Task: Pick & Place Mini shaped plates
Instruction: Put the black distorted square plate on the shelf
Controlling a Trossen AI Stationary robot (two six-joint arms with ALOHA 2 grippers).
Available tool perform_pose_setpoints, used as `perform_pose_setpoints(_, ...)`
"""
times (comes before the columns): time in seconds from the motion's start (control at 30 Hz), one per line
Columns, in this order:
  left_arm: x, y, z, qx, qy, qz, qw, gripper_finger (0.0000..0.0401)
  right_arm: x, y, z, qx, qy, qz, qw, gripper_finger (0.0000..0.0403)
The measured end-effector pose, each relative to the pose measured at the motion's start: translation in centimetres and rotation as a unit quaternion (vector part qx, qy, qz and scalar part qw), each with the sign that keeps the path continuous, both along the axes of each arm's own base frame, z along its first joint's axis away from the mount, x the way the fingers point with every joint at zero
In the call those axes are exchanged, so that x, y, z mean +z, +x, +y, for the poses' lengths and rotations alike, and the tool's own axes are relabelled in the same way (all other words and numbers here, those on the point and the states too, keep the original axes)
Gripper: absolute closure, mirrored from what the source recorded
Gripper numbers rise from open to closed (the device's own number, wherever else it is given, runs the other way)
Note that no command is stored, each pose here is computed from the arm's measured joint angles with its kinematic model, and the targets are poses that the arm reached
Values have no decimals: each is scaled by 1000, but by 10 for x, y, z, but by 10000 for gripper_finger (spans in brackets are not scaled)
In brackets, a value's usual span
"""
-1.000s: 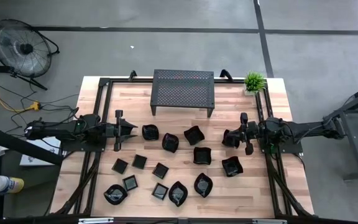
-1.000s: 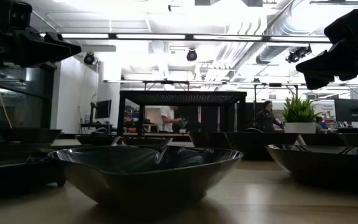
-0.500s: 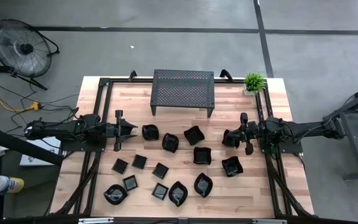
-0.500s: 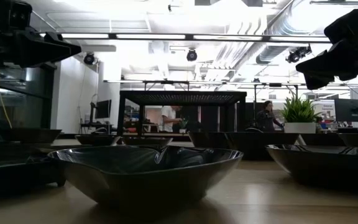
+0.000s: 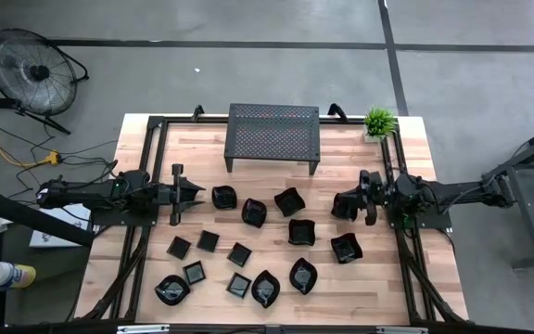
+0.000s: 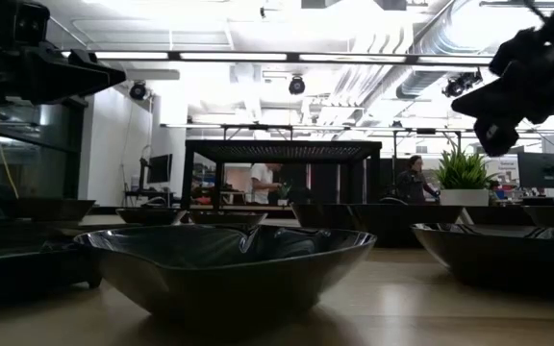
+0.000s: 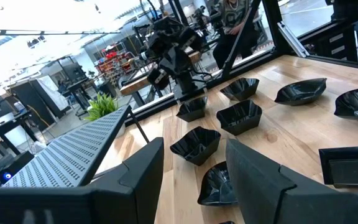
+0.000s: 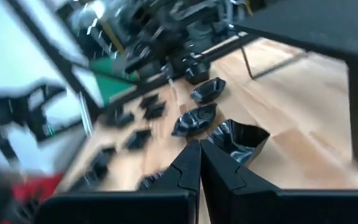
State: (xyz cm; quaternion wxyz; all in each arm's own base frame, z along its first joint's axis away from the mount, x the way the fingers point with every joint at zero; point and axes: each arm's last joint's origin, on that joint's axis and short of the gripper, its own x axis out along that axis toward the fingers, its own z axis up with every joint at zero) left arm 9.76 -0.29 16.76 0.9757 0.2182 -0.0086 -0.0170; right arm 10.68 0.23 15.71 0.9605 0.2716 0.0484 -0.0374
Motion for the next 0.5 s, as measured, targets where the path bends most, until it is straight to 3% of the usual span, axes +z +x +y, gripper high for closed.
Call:
perform_pose_setpoints(0.37, 0, 0, 0, 0, 0, 0, 1000, 231, 0, 0, -1, -31, 110, -6, 993, 402)
perform_pose_setpoints(0.5, 0, 0, 0, 0, 0, 0, 1000, 231, 5, -2, -2, -53, 115, 11, 992, 402)
